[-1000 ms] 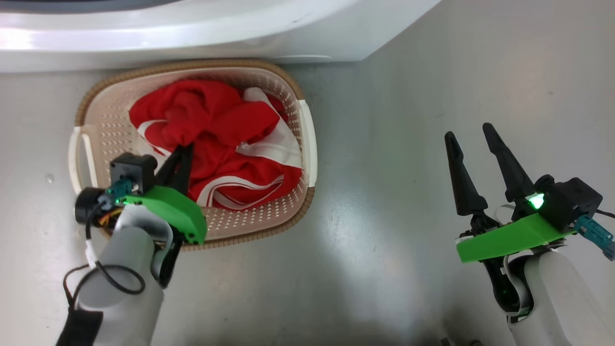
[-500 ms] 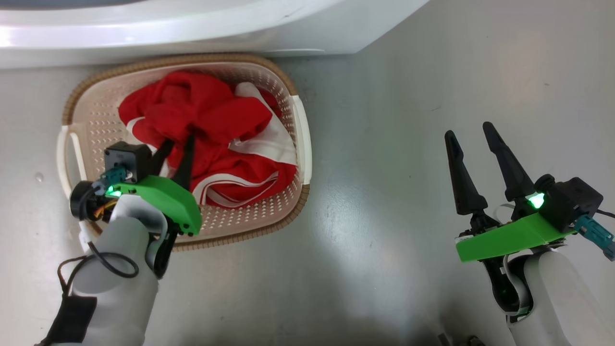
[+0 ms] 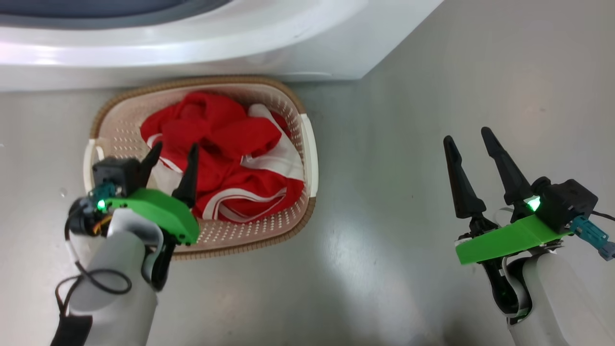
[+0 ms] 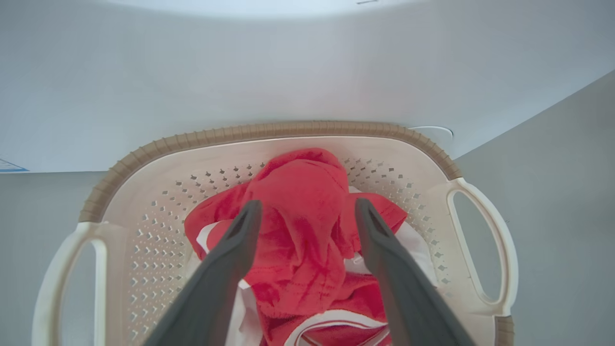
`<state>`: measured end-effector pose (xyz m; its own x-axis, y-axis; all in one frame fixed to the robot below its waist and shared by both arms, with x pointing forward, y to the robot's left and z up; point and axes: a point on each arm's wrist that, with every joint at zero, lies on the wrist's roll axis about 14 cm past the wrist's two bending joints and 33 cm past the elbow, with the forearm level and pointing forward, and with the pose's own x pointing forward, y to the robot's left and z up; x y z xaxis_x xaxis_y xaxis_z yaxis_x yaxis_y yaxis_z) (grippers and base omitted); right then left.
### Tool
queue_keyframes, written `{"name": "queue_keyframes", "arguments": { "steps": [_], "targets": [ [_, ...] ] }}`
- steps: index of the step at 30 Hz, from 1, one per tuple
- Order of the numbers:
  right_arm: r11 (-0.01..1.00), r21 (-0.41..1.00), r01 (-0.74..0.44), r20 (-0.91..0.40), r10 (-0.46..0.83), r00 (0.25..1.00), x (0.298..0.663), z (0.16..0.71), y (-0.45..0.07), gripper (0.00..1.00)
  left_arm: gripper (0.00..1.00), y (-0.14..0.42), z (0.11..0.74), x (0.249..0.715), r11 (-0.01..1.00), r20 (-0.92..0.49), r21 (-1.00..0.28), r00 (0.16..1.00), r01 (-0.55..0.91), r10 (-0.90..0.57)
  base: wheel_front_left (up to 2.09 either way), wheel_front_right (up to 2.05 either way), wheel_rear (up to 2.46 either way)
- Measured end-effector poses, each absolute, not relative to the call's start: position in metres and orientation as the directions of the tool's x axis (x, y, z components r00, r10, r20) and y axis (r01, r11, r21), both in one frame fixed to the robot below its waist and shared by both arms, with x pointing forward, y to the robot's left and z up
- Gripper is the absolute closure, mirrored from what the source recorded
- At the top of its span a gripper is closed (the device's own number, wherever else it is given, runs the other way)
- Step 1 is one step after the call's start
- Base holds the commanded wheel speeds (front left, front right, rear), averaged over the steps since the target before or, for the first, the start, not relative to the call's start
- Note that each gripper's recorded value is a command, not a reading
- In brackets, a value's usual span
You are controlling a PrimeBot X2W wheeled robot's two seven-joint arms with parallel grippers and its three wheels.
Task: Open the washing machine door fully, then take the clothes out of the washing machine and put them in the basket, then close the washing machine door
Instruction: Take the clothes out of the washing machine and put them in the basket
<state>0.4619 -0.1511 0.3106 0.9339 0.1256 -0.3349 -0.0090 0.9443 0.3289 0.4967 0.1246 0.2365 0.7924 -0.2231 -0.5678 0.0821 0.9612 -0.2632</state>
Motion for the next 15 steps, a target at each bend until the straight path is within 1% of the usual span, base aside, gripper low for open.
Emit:
{"name": "queue_keyframes", "arguments": {
  "steps": [8,15],
  "targets": [
    [0.943,0.332,-0.027,-0.276,0.125,0.953,0.464,0.342,-0.152,0.0,0.0,0.141,0.273,0.495,0.962,-0.5,-0.272,0.849,0.03,-0.168,0.0,0.0,0.0],
    [0.944,0.328,-0.041,-0.23,0.122,0.965,0.457,0.369,-0.153,0.0,0.0,0.148,0.318,0.495,0.963,-0.403,-0.266,0.904,0.034,-0.143,0.0,0.0,0.0]
  ]
}}
